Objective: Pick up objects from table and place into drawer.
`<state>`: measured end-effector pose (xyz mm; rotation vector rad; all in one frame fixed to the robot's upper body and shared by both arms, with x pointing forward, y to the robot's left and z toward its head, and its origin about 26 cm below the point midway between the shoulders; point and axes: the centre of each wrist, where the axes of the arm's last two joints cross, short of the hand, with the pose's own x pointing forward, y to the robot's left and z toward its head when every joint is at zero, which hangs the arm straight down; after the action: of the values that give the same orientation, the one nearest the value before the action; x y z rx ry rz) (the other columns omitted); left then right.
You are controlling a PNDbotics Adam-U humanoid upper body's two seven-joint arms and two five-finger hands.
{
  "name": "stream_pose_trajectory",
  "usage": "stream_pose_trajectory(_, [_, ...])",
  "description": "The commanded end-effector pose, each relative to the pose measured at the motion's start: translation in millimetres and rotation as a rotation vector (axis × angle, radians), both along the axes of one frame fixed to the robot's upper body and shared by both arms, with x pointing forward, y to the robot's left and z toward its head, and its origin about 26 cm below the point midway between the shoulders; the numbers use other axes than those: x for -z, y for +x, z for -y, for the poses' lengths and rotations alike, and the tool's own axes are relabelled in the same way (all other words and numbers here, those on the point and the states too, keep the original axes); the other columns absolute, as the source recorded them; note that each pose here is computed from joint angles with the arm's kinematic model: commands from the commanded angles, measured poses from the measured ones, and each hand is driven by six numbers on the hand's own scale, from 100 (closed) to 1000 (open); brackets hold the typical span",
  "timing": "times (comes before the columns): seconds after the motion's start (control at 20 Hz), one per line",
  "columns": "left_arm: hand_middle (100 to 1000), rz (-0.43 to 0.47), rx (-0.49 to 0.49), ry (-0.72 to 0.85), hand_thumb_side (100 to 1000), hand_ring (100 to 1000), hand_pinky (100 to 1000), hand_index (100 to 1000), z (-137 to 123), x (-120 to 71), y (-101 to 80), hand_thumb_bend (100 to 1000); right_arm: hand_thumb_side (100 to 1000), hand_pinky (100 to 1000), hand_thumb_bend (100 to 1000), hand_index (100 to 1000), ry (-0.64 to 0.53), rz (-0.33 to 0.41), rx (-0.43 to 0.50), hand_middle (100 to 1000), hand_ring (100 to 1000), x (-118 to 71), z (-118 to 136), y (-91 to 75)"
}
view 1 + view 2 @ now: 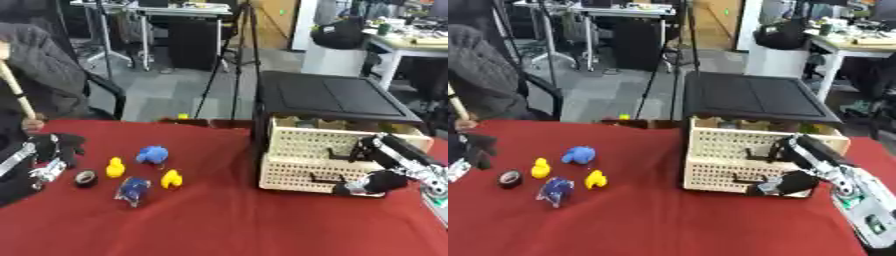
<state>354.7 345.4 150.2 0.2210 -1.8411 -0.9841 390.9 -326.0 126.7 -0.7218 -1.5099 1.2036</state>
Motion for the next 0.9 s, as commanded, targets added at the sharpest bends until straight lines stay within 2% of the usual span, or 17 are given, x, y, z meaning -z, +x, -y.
stream_pose_trajectory(0.05, [637,0.03,-0.01,0.023,712,581,616,821,-6,-12.8,-1.2,100,560,100,1000,426,-0.018,0.022,0.002,100,100,-12.0,6,-3.8])
stream_pose_trajectory(0.5, [638,0.028,-0.014,0.028,711,582,618,822,-8,-12.8,-2.1,100,544,100,1000,420,-0.018,-0.003,-0.005,100,100,-3.6,8,-15.9])
stream_pose_trajectory(0.9, [639,0.025,-0.016,0.033,712,582,619,822,-9,-12.9,-2.5,100,555,100,1000,417,-0.005,0.011,-0.022,100,100,-4.2,7,-26.9])
